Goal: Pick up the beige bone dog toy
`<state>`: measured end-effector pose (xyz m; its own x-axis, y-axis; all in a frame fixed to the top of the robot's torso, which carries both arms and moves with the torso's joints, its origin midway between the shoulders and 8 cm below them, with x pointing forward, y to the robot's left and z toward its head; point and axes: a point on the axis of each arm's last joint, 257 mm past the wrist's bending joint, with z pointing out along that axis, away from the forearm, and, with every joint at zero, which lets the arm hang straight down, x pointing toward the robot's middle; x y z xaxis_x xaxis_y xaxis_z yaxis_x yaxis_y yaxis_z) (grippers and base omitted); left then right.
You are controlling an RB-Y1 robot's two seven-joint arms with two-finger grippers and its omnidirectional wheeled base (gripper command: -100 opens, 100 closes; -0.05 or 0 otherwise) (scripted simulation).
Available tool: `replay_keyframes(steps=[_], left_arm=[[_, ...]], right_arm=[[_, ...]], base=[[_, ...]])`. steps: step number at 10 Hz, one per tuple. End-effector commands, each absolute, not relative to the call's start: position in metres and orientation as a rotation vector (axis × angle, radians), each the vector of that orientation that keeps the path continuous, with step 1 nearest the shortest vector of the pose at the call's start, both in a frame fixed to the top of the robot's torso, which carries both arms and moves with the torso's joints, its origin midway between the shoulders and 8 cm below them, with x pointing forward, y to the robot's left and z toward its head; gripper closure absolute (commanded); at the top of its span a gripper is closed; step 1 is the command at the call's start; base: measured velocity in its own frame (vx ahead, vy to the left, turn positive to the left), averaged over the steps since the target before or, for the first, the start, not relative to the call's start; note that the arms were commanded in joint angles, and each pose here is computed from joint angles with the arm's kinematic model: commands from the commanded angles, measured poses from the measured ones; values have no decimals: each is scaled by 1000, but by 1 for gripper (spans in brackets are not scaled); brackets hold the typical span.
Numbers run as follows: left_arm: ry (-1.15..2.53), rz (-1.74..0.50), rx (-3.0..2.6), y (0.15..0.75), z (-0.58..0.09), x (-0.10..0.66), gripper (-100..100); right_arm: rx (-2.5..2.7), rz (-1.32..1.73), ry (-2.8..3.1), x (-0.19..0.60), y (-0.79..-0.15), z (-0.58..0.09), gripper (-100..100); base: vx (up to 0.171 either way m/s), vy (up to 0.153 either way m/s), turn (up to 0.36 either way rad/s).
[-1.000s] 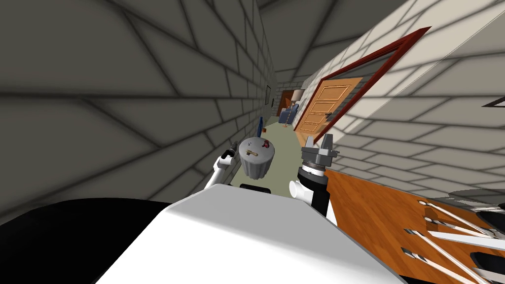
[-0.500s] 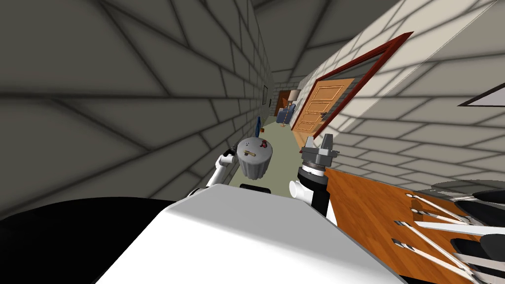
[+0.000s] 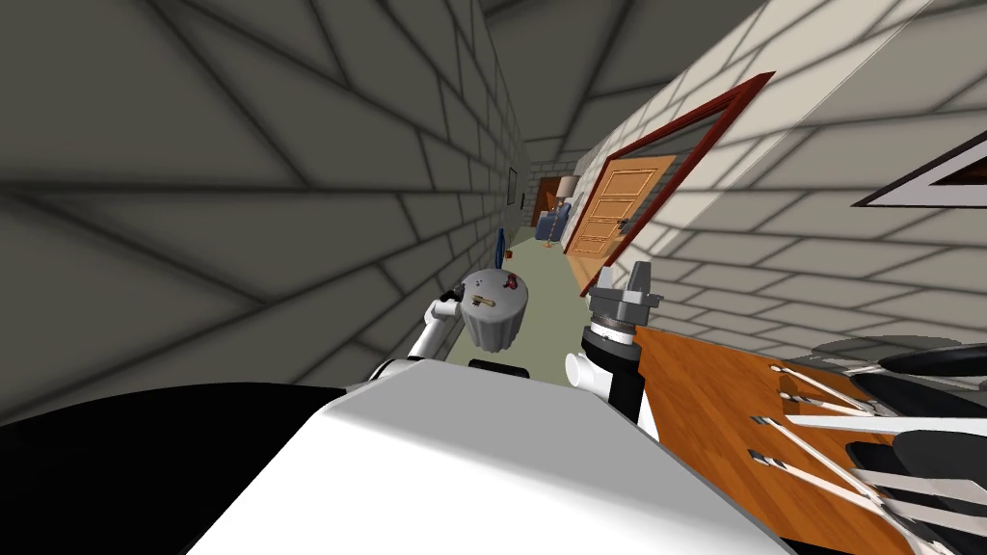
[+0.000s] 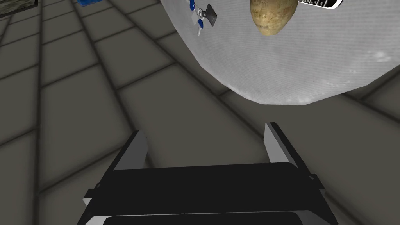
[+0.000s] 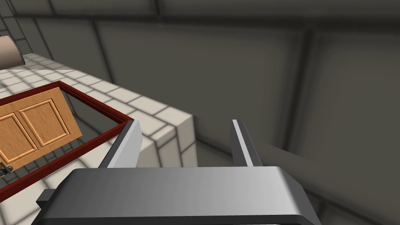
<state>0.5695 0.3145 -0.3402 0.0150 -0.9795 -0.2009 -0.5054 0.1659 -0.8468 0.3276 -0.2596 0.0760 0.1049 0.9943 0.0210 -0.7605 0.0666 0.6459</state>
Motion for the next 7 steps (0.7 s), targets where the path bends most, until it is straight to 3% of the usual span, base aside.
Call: replay_keyframes(steps=[1,7], left_arm=[[1634,-691,-1489,315,-352,567,-100],[1724,-575,-1630,317,-393,557,-100]], right_arm=[[585,1408,497,328,-260,76,0],[585,1408,497,328,-260,76,0]], base=[[28,-22,-55],[31,-27,-72]])
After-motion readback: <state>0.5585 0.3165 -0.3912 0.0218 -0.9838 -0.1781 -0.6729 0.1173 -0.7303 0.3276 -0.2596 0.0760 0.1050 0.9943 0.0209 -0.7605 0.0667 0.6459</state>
